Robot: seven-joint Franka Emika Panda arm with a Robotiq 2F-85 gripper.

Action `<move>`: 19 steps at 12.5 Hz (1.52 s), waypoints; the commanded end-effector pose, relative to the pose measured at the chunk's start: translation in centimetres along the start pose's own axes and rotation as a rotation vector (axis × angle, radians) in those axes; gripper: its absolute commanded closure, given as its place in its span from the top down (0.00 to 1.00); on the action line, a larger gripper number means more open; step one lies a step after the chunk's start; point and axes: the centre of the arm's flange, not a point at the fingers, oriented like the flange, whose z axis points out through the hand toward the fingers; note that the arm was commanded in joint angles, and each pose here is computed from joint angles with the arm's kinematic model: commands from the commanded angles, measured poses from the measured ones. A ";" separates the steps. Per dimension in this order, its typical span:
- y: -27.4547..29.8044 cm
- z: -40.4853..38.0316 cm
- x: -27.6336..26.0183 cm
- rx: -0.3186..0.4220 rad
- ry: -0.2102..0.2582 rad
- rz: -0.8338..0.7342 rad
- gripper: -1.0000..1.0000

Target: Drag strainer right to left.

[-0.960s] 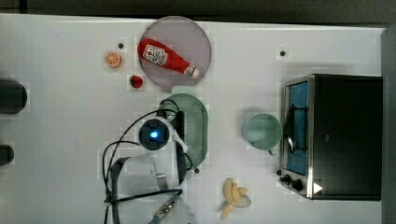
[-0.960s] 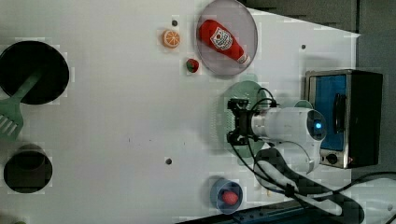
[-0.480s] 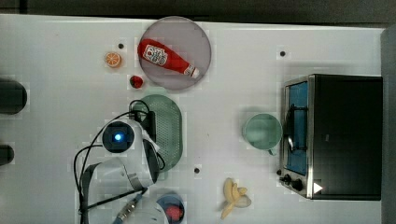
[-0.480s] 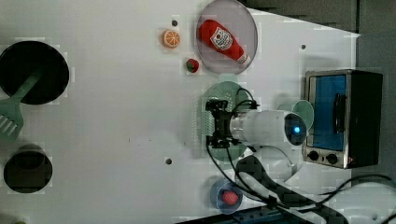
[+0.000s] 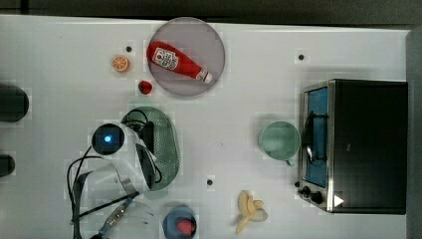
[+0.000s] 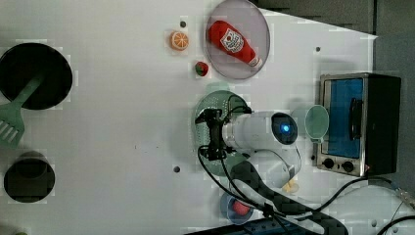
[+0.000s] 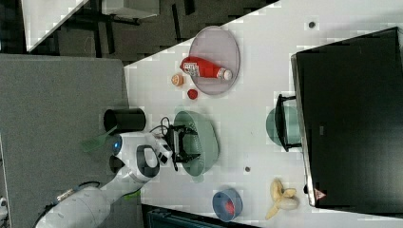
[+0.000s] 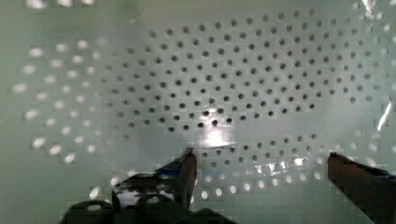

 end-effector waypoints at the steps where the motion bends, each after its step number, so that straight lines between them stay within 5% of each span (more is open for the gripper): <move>1: -1.5 -2.5 -4.2 0.072 -0.042 0.073 1.00; 12: -2.3 -1.4 -14.3 0.088 -0.087 0.119 1.00; 19: -2.6 -3.7 -16.1 0.103 -0.088 0.041 1.00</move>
